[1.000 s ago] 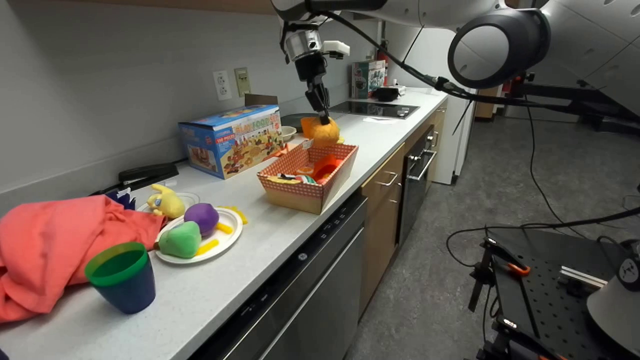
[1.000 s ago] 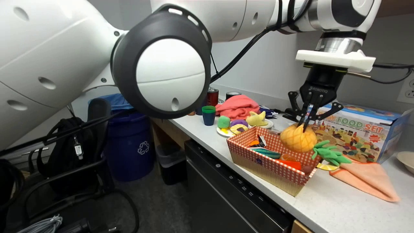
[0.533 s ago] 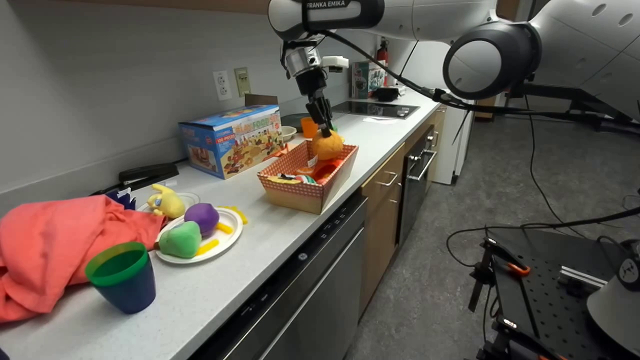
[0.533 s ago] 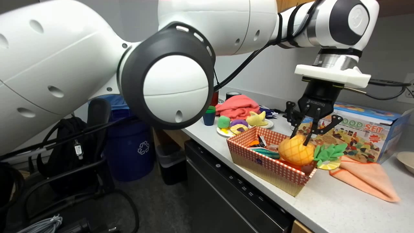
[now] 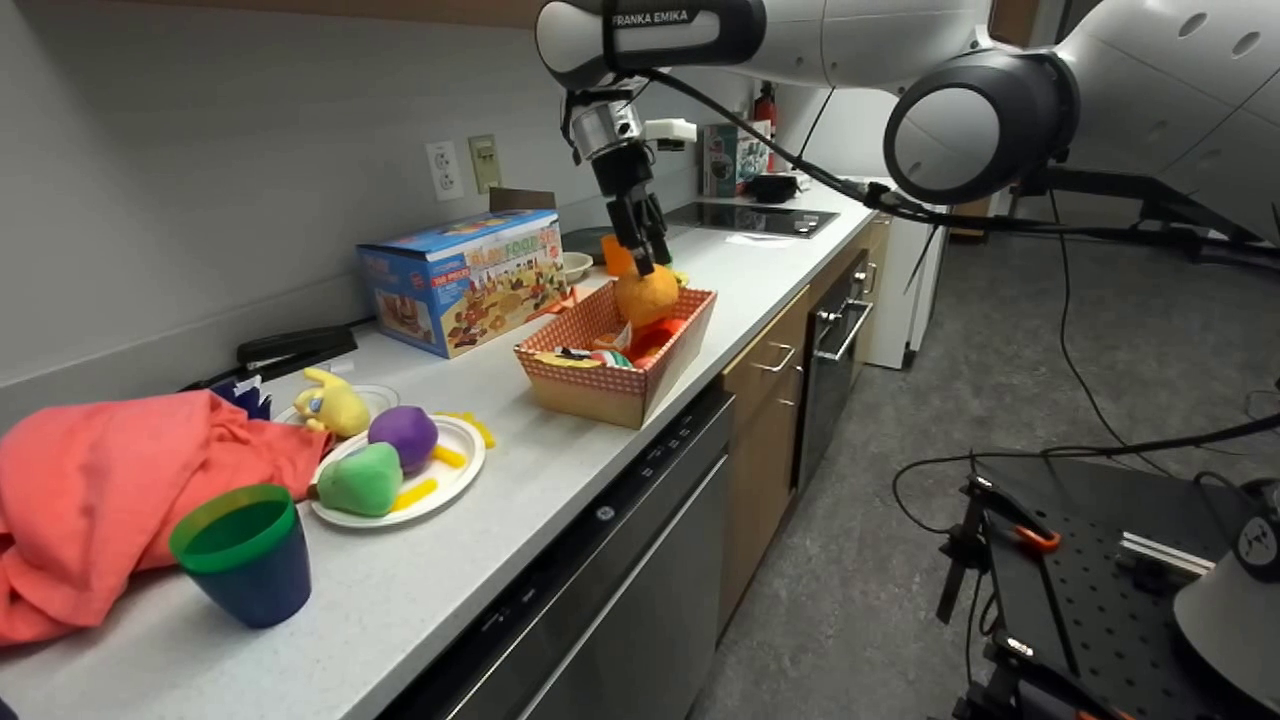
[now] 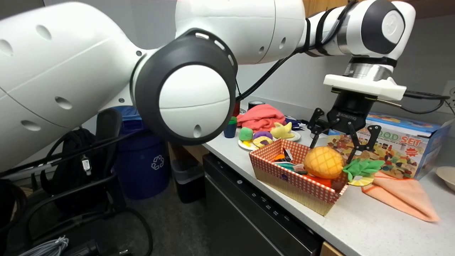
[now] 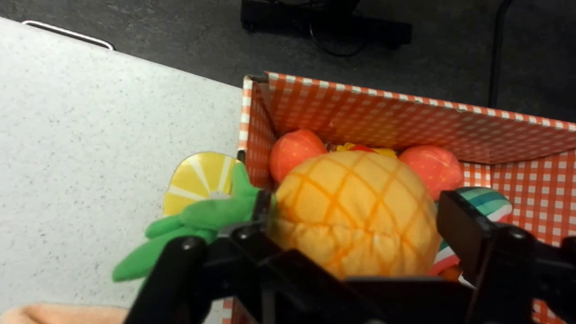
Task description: Pick up the pineapple from the counter and put it in the basket
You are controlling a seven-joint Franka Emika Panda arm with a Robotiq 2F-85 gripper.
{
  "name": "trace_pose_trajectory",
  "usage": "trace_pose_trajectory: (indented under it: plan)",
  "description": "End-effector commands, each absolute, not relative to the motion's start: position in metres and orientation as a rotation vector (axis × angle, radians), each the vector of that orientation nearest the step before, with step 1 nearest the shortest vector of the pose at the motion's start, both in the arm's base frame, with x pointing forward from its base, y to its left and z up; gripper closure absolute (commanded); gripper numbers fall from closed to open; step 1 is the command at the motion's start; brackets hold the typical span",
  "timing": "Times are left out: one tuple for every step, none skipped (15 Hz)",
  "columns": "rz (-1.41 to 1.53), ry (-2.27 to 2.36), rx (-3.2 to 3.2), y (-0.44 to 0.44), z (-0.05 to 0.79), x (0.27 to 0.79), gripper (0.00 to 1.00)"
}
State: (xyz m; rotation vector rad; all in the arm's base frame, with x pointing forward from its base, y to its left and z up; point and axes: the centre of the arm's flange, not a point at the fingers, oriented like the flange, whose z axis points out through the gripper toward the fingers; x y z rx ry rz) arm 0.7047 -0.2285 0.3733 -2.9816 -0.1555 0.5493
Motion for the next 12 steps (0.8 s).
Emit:
trace_pose_trajectory:
  plan:
    - [0.517, -0.150, -3.026, -0.212, 0.356, 0.633, 0.00]
    - [0.506, -0.136, -3.031, -0.216, 0.359, 0.632, 0.00]
    - [0.495, -0.124, -3.037, -0.220, 0.361, 0.631, 0.00]
    - [0.482, -0.108, -3.042, -0.225, 0.364, 0.630, 0.00]
    - [0.468, -0.091, -3.050, -0.230, 0.368, 0.629, 0.00]
    - [0.444, -0.074, -3.052, -0.236, 0.373, 0.629, 0.00]
    - [0.422, -0.058, -3.058, -0.242, 0.377, 0.628, 0.00]
    - [0.389, -0.050, -3.061, -0.248, 0.384, 0.627, 0.00]
    - [0.362, -0.036, -3.065, -0.254, 0.391, 0.626, 0.00]
    - [0.329, -0.020, -3.071, -0.261, 0.399, 0.624, 0.00]
    - [0.303, -0.003, -3.074, -0.268, 0.406, 0.622, 0.00]
    - [0.281, 0.008, -3.082, -0.276, 0.413, 0.619, 0.00]
